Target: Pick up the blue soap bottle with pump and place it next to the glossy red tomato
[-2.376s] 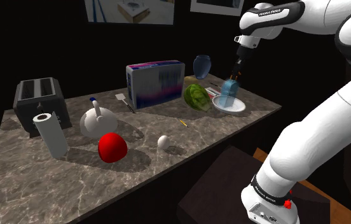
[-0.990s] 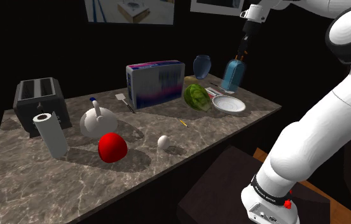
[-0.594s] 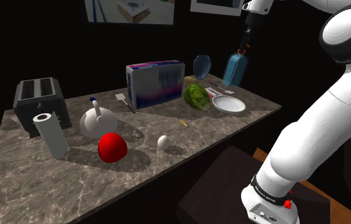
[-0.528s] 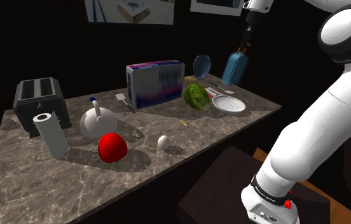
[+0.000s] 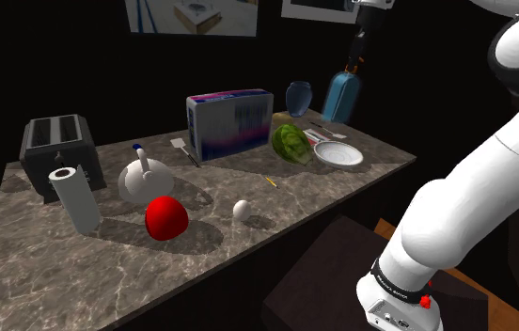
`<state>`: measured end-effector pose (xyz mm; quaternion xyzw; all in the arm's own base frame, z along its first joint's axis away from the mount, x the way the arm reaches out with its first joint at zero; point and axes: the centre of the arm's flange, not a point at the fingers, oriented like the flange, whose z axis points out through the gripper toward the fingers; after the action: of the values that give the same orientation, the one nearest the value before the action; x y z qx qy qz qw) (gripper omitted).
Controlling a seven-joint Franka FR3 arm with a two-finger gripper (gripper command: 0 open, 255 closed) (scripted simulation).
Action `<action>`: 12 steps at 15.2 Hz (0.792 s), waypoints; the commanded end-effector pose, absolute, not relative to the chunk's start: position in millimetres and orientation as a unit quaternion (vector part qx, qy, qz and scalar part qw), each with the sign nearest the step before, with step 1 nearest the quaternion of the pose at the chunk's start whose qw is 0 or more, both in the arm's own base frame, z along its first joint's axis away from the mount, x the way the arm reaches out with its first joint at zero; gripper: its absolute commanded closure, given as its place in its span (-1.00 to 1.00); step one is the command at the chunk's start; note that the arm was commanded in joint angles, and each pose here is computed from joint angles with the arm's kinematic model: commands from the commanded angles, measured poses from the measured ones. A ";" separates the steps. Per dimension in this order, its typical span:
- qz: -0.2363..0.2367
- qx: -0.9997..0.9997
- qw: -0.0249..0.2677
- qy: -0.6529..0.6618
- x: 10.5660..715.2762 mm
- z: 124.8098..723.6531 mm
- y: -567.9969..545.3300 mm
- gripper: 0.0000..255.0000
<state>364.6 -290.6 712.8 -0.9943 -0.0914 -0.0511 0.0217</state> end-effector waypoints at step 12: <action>-0.051 -0.994 0.021 -0.091 393.3 711.7 -121.4 1.00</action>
<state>391.7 -135.9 712.4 -0.9943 -0.0915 -0.0509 0.0214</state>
